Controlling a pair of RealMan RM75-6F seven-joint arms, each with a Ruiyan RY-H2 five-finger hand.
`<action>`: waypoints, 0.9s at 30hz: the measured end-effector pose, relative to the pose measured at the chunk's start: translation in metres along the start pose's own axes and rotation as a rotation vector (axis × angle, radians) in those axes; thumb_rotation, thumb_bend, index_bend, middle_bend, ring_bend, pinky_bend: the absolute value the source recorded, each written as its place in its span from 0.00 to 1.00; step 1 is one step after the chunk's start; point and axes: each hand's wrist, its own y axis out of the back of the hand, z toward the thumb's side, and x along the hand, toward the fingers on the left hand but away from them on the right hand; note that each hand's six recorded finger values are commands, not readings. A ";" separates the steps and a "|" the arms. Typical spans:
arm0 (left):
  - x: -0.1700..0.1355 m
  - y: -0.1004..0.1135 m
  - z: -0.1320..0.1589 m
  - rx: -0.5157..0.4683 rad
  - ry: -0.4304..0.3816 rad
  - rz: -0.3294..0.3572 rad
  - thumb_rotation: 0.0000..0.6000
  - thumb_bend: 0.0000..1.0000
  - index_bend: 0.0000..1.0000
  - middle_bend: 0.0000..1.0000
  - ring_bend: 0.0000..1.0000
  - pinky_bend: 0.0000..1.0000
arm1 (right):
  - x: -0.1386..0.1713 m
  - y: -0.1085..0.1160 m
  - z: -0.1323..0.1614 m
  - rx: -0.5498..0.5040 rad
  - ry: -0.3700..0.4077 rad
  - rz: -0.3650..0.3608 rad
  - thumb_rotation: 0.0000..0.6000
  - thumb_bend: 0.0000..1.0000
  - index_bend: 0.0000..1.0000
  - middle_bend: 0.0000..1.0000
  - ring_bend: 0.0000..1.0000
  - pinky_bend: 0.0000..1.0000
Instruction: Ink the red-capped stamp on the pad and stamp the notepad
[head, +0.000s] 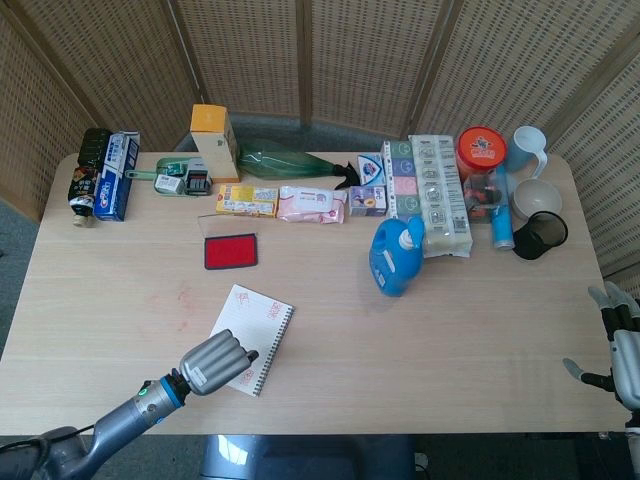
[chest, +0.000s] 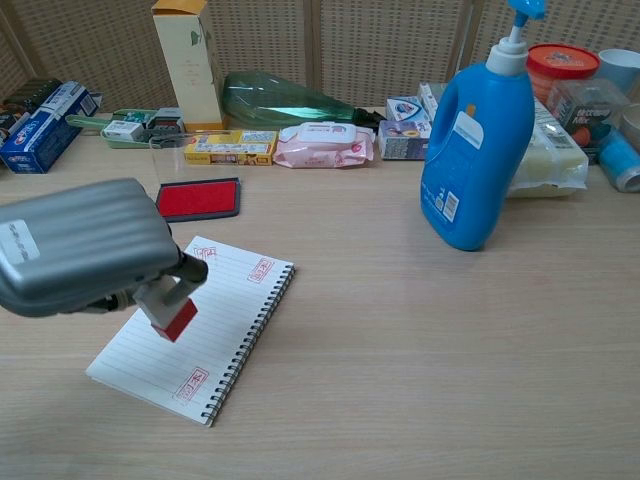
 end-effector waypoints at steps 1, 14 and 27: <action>-0.001 0.004 -0.005 0.004 0.012 0.006 1.00 0.38 0.66 1.00 1.00 1.00 | 0.000 0.000 0.000 0.000 0.001 0.000 1.00 0.07 0.06 0.01 0.00 0.00; -0.018 -0.026 -0.078 -0.080 0.252 -0.092 1.00 0.38 0.66 1.00 1.00 1.00 | 0.001 -0.002 0.002 0.006 0.007 0.007 1.00 0.07 0.06 0.01 0.00 0.00; -0.033 -0.083 -0.138 -0.182 0.469 -0.219 1.00 0.38 0.66 1.00 1.00 1.00 | 0.000 -0.007 0.003 0.019 0.006 0.018 1.00 0.07 0.06 0.01 0.00 0.00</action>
